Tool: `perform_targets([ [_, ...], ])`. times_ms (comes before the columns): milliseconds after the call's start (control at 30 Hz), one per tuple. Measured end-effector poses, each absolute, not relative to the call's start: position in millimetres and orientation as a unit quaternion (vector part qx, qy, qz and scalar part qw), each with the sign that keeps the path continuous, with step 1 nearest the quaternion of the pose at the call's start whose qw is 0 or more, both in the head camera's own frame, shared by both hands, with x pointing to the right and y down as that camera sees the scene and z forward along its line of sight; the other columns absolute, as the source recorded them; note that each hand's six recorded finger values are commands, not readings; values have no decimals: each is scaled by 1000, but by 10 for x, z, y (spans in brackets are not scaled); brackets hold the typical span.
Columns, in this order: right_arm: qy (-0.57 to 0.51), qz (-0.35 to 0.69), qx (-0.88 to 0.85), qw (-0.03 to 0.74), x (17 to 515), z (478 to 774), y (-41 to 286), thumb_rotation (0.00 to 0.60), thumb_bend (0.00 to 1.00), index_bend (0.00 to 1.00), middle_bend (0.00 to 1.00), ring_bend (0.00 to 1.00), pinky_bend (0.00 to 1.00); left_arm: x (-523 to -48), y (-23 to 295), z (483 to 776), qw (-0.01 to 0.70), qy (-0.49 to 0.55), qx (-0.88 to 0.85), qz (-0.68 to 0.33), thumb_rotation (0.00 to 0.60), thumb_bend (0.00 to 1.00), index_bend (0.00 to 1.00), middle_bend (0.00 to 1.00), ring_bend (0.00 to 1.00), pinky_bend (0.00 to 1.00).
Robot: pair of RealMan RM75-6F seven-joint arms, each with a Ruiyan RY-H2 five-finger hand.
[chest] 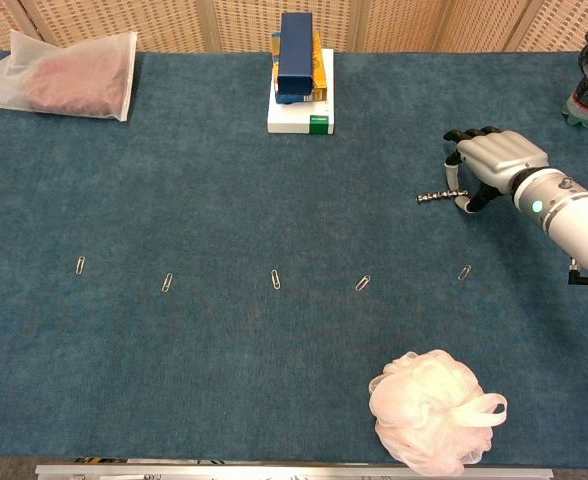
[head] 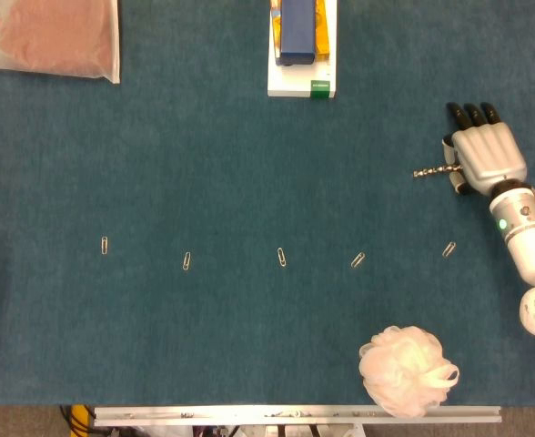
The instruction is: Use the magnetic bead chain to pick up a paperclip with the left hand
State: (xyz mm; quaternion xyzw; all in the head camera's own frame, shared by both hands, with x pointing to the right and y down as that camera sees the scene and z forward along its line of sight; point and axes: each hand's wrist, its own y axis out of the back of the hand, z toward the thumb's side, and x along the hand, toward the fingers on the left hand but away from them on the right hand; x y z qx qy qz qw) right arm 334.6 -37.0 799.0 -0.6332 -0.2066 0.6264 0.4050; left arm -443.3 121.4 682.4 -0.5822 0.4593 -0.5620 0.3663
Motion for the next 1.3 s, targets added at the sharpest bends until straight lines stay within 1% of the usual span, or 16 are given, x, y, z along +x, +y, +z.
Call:
perform_targets([
  [133,-210,624,-635,403,3344,7972,-366,600,363,588,45,0,0,-4434,1217,6826,366,459,-582,-562,600,289,569,355,298,469],
  [367,-219,618,-637,406,3366,7859,-350,600,368,591,49,0,0,-4439,1215,6816,367,460,-581,-562,600,289,569,355,298,469],
  [667,-232,604,-637,419,3481,7488,-278,600,368,591,54,0,0,-4387,1217,6775,375,459,-580,-559,600,289,569,355,298,469],
  [1000,-246,586,-645,425,3686,6969,2,600,368,591,54,0,0,-4264,1240,6689,391,454,-577,-555,600,289,569,355,298,469],
  [1133,-242,583,-649,425,3748,6880,155,600,368,592,54,0,0,-4228,1256,6653,396,453,-574,-555,600,289,569,355,298,469],
  [1300,-231,585,-655,418,3810,6843,356,600,368,592,54,0,0,-4193,1286,6620,400,451,-572,-556,600,289,569,354,298,469],
])
